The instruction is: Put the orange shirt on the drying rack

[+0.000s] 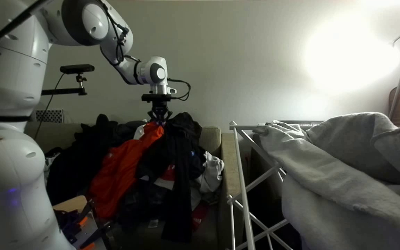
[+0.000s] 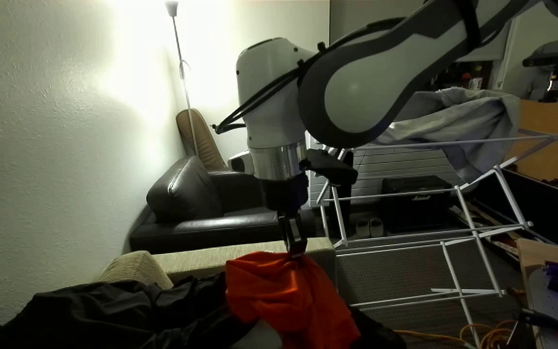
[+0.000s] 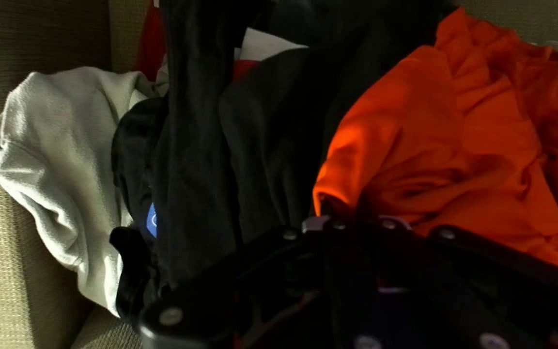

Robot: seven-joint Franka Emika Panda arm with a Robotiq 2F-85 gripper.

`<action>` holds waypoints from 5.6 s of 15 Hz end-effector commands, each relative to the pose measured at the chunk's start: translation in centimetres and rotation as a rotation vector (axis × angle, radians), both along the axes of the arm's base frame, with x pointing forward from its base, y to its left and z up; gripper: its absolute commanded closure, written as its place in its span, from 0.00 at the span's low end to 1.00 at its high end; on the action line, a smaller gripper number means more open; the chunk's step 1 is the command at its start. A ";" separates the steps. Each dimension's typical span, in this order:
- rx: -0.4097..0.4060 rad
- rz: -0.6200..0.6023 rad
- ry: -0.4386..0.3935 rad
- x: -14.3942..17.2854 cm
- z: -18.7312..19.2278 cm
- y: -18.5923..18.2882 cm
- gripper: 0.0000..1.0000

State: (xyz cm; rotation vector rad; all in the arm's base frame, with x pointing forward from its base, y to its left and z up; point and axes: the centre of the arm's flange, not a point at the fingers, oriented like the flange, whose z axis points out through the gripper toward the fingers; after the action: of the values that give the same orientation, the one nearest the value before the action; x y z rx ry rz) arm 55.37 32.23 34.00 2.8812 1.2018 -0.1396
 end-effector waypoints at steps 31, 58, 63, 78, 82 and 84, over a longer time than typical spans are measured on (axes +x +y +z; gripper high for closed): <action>-0.088 -0.450 -0.087 -7.6 13.3 -6.5 0.99; -0.193 -0.860 -0.104 -13.9 11.1 -10.4 0.99; -0.227 -0.898 -0.116 -12.1 10.5 -13.7 0.99; -0.262 -1.043 -0.092 -8.0 9.6 -21.5 0.94; -0.262 -1.042 -0.090 -7.9 9.5 -21.5 0.94; -0.262 -1.042 -0.091 -7.9 9.5 -21.5 0.94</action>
State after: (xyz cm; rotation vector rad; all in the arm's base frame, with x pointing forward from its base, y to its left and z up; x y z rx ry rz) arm 47.46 10.76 43.55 2.8775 -0.3910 -0.1485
